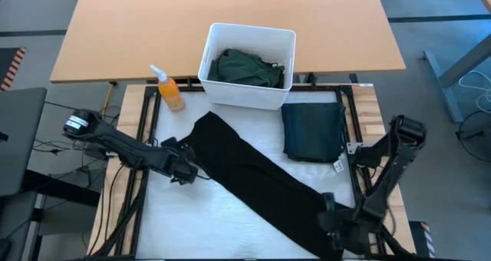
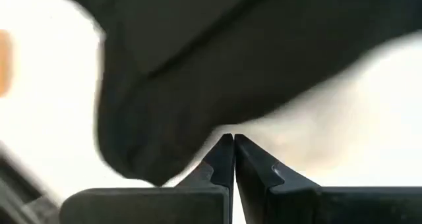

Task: Fold laundry
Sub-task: Fold the black t-shirt

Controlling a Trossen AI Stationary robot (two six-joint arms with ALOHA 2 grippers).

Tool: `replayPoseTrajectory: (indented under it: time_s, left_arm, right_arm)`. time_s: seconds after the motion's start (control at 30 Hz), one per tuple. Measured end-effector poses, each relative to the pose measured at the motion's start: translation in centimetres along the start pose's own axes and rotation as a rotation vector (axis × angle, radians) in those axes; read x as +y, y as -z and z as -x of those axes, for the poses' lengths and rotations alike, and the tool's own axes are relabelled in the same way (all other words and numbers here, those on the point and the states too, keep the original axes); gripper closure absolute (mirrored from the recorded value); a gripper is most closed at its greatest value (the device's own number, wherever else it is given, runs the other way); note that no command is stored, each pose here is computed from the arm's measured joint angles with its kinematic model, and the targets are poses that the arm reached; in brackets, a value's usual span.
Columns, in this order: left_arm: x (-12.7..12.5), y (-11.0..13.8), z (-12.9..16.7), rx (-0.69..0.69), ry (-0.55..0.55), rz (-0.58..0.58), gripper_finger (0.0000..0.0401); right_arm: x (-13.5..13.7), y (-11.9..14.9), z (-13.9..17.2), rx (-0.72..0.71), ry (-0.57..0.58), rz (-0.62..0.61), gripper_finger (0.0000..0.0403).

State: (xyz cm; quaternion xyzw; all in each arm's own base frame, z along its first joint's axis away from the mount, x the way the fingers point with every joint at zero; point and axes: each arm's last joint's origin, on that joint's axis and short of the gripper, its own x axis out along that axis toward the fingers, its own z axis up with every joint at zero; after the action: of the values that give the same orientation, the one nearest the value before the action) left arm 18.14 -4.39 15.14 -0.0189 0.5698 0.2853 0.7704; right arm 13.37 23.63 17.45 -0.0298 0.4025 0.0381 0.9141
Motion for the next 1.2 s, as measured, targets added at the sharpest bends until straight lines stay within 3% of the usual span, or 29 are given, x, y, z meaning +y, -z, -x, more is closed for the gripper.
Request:
replayPoseTrajectory:
  time_s: [0.17,0.33,0.53,0.67,1.0,1.2]
  left_arm:
    - [0.5,0.9,-1.3,-0.095,-0.104,0.058,0.0401]
    - [1.2,1.6,-2.2,-0.014,-0.107,0.047,0.0401]
    - [1.6,1.7,-2.6,0.061,-0.066,-0.013,0.0401]
    - [1.7,1.7,-2.7,0.078,-0.053,-0.059,0.0401]
    - [2.3,1.3,-3.1,0.116,-0.04,-0.07,0.0401]
    - [2.8,1.1,-3.3,0.162,-0.016,-0.027,0.0401]
  right_arm:
    - [-0.4,-2.8,-3.6,-0.093,-0.011,0.13,0.0382]
    - [-1.5,-5.5,-7.1,-0.147,-0.118,0.244,0.0382]
    - [-3.5,-7.7,-11.3,-0.254,-0.207,0.287,0.0382]
    - [-3.8,-7.2,-13.1,-0.235,-0.24,0.258,0.0382]
    - [-2.3,-5.8,-14.2,-0.2,-0.301,0.054,0.0382]
    - [-1.6,-5.2,-14.2,-0.108,-0.441,-0.067,0.0381]
